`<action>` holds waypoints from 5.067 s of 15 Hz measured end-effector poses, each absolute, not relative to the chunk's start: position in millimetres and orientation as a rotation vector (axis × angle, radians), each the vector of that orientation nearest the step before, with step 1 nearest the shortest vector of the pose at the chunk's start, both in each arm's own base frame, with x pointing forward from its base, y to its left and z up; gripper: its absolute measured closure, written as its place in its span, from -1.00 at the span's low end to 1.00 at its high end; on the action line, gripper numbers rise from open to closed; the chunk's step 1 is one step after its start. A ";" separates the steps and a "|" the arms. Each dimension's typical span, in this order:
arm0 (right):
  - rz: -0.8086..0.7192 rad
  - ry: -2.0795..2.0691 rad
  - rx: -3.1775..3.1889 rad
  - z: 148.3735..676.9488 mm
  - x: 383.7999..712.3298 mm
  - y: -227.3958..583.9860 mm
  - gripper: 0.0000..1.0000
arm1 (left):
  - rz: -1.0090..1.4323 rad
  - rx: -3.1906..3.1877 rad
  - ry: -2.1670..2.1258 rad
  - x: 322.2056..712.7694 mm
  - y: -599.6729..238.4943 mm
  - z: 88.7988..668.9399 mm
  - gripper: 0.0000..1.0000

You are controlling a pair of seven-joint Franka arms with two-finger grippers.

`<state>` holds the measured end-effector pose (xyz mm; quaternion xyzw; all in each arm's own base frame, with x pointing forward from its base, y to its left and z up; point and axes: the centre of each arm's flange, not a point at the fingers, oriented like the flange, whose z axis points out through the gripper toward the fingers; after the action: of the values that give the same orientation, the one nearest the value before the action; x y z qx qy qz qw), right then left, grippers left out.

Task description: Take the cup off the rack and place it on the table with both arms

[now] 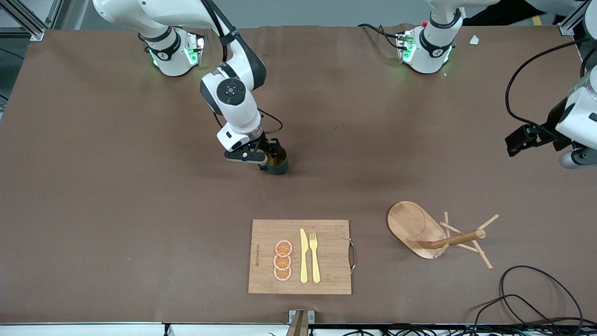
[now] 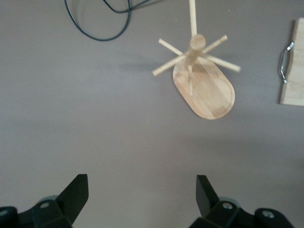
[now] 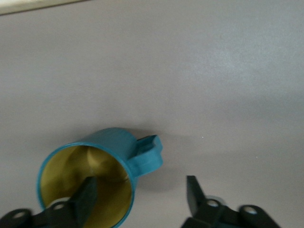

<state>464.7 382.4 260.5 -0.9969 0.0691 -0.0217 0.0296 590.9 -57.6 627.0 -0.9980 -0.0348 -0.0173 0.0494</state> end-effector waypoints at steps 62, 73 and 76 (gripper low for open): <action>0.241 0.241 -3.091 498.8 560.5 -55.7 -1.00 | -0.015 -3.116 0.113 524.6 -72.9 638.6 -1.00; 0.228 0.224 -3.122 611.3 554.5 -57.2 -1.00 | -0.034 -3.117 0.108 525.7 -71.7 641.6 -1.00; 0.207 0.225 -3.129 623.3 554.5 -57.7 -1.00 | -0.043 -3.118 0.106 525.8 -70.7 644.1 -1.00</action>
<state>554.5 -57.7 623.3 -0.9953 0.0716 0.0657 -0.0013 525.8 -70.7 644.1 -0.9993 0.0338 -0.0136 0.0109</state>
